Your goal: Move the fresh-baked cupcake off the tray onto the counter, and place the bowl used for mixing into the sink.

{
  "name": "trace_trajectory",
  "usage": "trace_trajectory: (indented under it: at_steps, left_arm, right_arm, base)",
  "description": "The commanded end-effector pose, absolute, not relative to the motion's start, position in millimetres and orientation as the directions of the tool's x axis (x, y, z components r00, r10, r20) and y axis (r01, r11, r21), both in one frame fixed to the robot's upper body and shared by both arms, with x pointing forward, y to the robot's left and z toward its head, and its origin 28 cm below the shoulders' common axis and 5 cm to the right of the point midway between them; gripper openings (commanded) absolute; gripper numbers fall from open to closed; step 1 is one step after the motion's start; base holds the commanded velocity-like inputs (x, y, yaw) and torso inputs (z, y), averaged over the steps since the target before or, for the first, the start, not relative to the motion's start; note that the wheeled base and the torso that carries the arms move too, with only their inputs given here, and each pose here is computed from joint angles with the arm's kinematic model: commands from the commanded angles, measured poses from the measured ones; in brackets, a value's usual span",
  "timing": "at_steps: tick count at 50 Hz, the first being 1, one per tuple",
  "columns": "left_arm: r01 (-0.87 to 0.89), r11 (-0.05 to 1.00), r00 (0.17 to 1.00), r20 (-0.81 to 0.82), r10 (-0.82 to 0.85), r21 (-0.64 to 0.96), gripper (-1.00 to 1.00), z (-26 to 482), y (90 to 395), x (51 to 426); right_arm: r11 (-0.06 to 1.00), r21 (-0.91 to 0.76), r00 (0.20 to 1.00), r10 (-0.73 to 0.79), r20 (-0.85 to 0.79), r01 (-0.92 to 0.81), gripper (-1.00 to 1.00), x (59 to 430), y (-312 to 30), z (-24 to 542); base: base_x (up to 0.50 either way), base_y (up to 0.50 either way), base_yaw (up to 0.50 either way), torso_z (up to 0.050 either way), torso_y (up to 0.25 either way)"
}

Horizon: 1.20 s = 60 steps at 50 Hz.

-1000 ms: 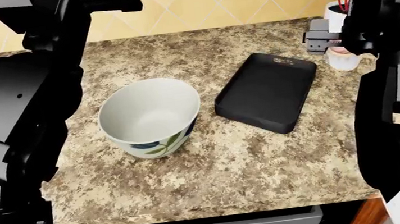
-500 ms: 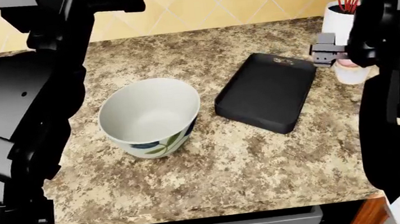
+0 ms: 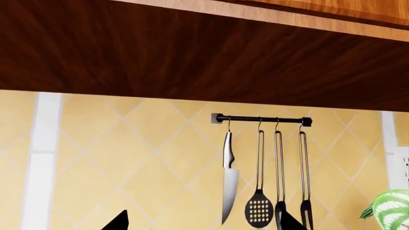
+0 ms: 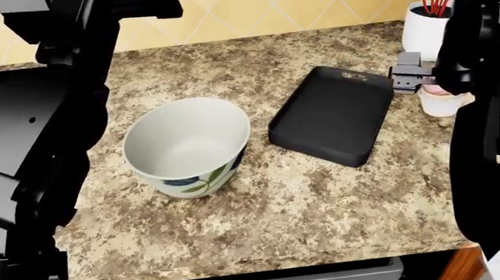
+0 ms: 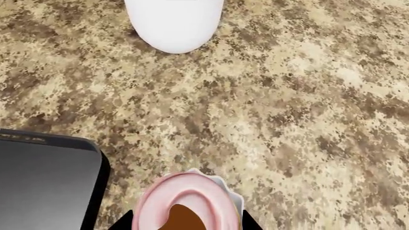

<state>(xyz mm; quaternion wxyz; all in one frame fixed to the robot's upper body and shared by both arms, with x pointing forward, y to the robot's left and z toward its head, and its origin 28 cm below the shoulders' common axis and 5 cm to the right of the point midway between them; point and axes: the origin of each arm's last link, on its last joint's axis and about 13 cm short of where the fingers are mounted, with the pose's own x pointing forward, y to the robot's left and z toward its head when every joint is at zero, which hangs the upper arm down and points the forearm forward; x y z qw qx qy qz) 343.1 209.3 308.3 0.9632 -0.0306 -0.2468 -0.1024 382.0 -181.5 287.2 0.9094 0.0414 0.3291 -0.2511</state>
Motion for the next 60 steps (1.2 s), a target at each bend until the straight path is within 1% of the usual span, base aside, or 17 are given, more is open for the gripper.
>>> trace_trajectory:
  at_steps: [1, 21, 22, 35, 47, 51, 56, 60]
  left_arm:
    - [0.212, 0.977, 0.858, 0.480, -0.182, -0.010, 1.00, 308, 210, 342]
    - [0.211, 0.977, 0.855, 0.484, -0.184, -0.003, 1.00, 310, 209, 342]
    - [0.211, 0.978, 0.855, 0.485, -0.183, -0.003, 1.00, 310, 209, 341]
    - [0.214, 0.977, 0.852, 0.490, -0.184, -0.006, 1.00, 310, 208, 342]
    - [0.218, 0.976, 0.848, 0.497, -0.185, -0.008, 1.00, 314, 209, 338]
    - [0.216, 0.976, 0.847, 0.499, -0.184, -0.008, 1.00, 315, 209, 338]
    - [0.212, 0.977, 0.847, 0.500, -0.181, -0.005, 1.00, 316, 210, 337]
    - [0.205, 0.979, 0.847, 0.501, -0.177, -0.002, 1.00, 317, 210, 337]
  right_arm:
    - [0.872, -0.099, 0.651, -0.429, -0.626, 0.479, -1.00, 382, -183, 284]
    - [0.872, -0.085, 0.638, -0.416, -0.647, 0.482, -1.00, 383, -186, 275]
    - [0.870, -0.089, 0.637, -0.421, -0.646, 0.486, 1.00, 383, -186, 275]
    - [0.869, -0.100, 0.643, -0.432, -0.632, 0.484, 1.00, 380, -184, 283]
    - [0.871, -0.119, 0.670, -0.447, -0.592, 0.476, 1.00, 379, -179, 300]
    - [0.875, -0.099, 0.699, -0.442, -0.563, 0.473, 1.00, 379, -178, 308]
    - [0.892, -0.039, 0.774, -0.412, -0.481, 0.451, 1.00, 376, -172, 323]
    - [0.903, -0.004, 0.811, -0.387, -0.439, 0.429, 1.00, 373, -168, 329]
  base:
    - [0.00, 0.00, 0.00, 0.000, 0.000]
    - [0.00, 0.00, 0.00, 0.000, 0.000]
    - [0.00, 0.00, 0.00, 0.000, 0.000]
    - [0.00, 0.00, 0.00, 0.000, 0.000]
    - [0.00, 0.00, 0.00, 0.000, 0.000]
    - [0.00, 0.00, 0.00, 0.000, 0.000]
    - [0.00, 0.00, 0.00, 0.000, 0.000]
    - [0.00, 0.00, 0.00, 0.000, 0.000]
